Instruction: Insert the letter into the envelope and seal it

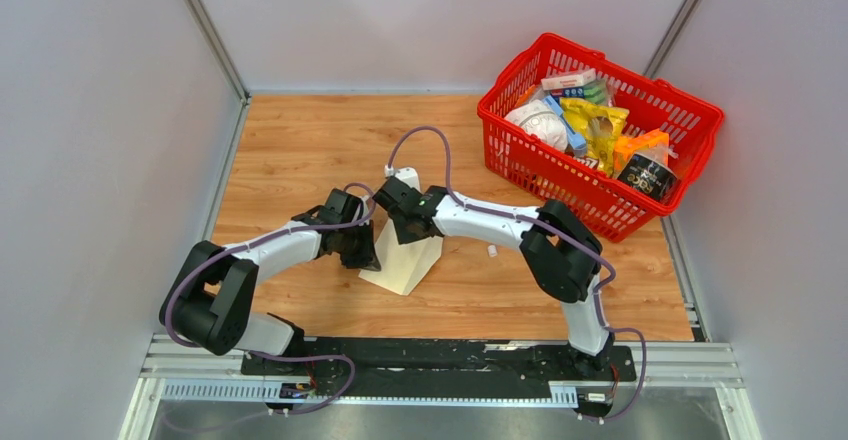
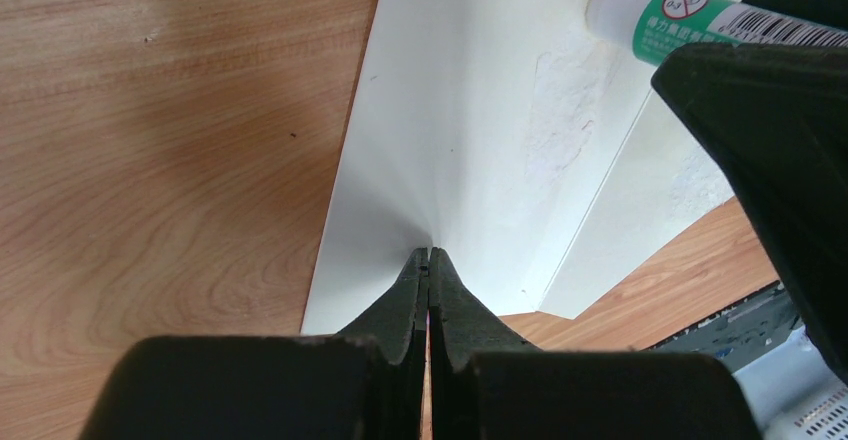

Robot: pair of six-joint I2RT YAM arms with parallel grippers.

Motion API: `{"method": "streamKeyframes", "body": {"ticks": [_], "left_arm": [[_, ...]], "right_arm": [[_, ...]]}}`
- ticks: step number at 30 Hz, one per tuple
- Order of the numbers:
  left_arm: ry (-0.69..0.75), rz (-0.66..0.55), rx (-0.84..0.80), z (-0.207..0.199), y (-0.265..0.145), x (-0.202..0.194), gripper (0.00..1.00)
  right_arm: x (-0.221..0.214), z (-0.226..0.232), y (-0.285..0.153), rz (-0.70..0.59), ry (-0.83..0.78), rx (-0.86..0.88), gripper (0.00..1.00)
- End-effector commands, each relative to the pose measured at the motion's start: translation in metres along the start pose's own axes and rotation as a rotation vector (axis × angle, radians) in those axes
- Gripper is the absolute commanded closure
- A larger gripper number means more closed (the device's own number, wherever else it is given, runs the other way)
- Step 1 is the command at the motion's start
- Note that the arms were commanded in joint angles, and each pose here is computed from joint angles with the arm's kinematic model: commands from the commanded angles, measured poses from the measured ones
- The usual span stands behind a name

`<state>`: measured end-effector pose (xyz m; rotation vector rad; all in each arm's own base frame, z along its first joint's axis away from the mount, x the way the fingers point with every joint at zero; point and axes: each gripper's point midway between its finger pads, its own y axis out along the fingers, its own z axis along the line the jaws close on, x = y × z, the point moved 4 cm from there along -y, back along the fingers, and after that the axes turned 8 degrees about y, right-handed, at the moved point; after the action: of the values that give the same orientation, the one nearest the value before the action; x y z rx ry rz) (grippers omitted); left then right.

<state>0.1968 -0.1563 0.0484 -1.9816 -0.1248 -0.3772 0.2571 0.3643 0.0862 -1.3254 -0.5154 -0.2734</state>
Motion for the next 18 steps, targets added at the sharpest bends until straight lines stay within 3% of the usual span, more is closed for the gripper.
{"method": "streamKeyframes", "body": {"ticks": [1, 9, 18], "left_arm": [[0.000, 0.044, 0.065, 0.012, 0.008, -0.011, 1.00], [0.002, 0.044, 0.068, 0.013, 0.008, -0.010, 1.00], [0.009, 0.033, 0.043, 0.008, 0.007, -0.005, 1.00]], "right_arm": [[-0.014, -0.029, 0.015, 0.049, -0.034, -0.133, 1.00], [0.005, -0.020, 0.000, 0.016, -0.027, -0.081, 1.00], [0.048, -0.024, -0.057, -0.081, 0.042, 0.011, 1.00]]}}
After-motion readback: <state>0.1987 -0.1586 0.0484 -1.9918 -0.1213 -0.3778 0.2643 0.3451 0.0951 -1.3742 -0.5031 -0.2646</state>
